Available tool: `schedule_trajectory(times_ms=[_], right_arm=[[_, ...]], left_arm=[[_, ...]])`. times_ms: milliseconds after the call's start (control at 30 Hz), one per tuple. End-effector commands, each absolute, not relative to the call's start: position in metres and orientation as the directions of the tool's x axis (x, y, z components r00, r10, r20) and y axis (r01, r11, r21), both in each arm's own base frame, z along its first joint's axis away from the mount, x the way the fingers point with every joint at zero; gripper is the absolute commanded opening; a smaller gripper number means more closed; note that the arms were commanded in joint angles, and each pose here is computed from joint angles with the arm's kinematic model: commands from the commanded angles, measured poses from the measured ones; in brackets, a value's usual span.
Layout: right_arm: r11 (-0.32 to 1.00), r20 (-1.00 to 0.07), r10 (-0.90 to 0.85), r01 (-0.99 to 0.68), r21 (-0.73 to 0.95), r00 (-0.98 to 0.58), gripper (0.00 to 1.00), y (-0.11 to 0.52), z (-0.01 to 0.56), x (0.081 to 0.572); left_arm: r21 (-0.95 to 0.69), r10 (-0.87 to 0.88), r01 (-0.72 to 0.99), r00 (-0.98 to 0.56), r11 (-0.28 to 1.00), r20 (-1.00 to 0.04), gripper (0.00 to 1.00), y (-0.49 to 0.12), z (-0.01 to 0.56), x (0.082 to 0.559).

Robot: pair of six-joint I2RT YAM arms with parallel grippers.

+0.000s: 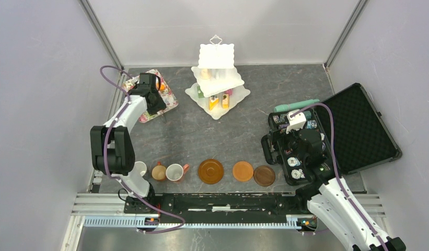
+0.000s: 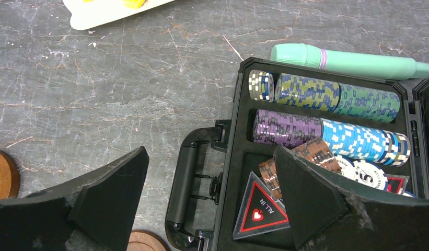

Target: Serve the afternoon tea

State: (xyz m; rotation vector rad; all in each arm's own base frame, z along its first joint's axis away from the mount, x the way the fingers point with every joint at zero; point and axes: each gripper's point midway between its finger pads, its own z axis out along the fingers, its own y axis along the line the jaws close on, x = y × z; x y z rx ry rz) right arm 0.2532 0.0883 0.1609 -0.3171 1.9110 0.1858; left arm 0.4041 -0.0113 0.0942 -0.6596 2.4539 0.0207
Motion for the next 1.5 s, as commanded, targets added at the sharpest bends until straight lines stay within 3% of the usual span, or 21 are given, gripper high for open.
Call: schedule_trajectory(times_ms=[0, 167, 400, 700, 1033, 1467], right_arm=[[0.951, -0.948, -0.109, -0.308, -0.012, -0.299, 0.98, 0.091, 0.169, 0.255], [0.952, -0.948, -0.11, -0.307, -0.013, -0.298, 0.98, 0.091, 0.169, 0.256], [0.952, -0.948, -0.112, -0.305, -0.017, -0.299, 0.98, 0.09, 0.17, 0.256], [0.955, -0.946, -0.116, -0.295, -0.022, -0.304, 0.98, 0.088, 0.168, 0.256], [0.958, -0.946, -0.116, -0.287, -0.025, -0.303, 0.98, 0.086, 0.169, 0.257], [0.96, -0.945, -0.117, -0.28, -0.028, -0.306, 0.98, 0.085, 0.168, 0.257]], left_arm=[[-0.239, -0.408, -0.331, -0.708, 0.913, -0.576, 0.18, -0.032, 0.153, 0.403], [-0.308, -0.316, -0.157, -0.755, 0.938, -0.575, 0.17, -0.057, 0.187, 0.375], [-0.258, -0.122, 0.065, -0.754, 0.964, -0.645, 0.19, -0.086, 0.229, 0.322], [-0.295, -0.016, 0.25, -0.738, 0.922, -0.675, 0.2, -0.14, 0.263, 0.289], [-0.283, 0.093, 0.393, -0.711, 0.875, -0.697, 0.2, -0.215, 0.273, 0.309], [-0.264, 0.213, 0.487, -0.722, 0.833, -0.659, 0.19, -0.288, 0.245, 0.353]])
